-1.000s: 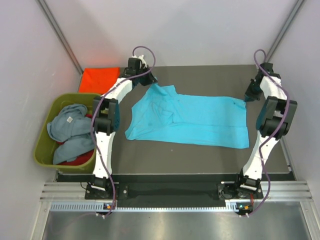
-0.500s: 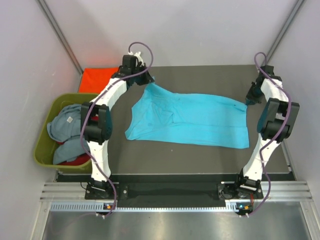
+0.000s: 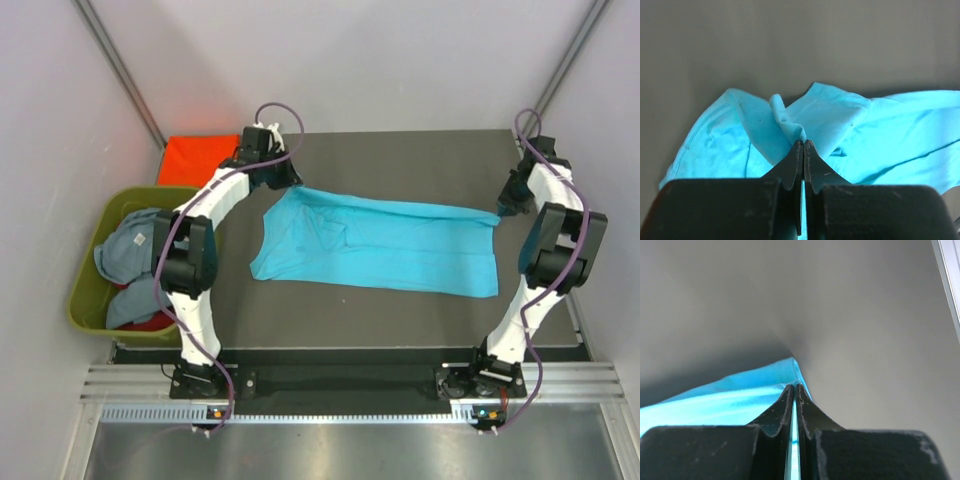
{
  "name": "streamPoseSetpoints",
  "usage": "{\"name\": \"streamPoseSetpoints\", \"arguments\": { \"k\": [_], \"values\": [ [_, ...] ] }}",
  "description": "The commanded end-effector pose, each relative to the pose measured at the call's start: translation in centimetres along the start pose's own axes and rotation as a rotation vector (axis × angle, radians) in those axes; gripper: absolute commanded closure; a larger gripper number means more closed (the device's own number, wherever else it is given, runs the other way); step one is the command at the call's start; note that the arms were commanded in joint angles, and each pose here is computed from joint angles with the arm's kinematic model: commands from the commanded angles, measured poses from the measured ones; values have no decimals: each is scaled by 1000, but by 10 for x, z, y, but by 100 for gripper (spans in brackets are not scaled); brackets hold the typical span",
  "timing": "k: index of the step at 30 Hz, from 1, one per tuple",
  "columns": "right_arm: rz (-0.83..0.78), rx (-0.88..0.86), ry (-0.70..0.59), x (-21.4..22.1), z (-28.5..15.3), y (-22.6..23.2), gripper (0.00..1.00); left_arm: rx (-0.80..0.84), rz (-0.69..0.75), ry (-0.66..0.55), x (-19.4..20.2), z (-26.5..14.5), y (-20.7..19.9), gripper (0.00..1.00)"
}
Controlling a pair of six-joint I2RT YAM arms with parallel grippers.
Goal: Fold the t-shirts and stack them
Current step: Fold the tshirt
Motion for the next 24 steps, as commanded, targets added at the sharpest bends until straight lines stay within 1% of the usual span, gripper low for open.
{"name": "streamPoseSetpoints", "arguments": {
  "k": [1,4,10,11,16,24],
  "values": [
    [-1,4,-93,-16,-23,-8,100,-11,35,-82,-20,-34,-14,100],
    [0,-2,-97,-14,-23,-9,100,-57,10,-94,-14,-45,-8,100],
    [4,-17,-77,-10,-18,-8,100,-56,-39,-71,8,-58,-9,100],
    [3,-14,-75,-9,-18,-9,100,-65,-50,-54,17,-57,-5,100],
    [3,-1,-59,-1,-14,-13,100,-94,-64,-12,36,-58,4,100],
    [11,5,-40,8,-13,-17,100,-133,-81,16,51,-56,14,100]
  ]
}}
Point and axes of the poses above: each gripper's point midway between its finger pads, its own z axis out along the fingers, its own y axis along the line the jaws close on, x = y × z, the point moved 2 cm from there along -z, back along the fingers, and after that the axes turned 2 degrees about z, right-handed, at the moved point
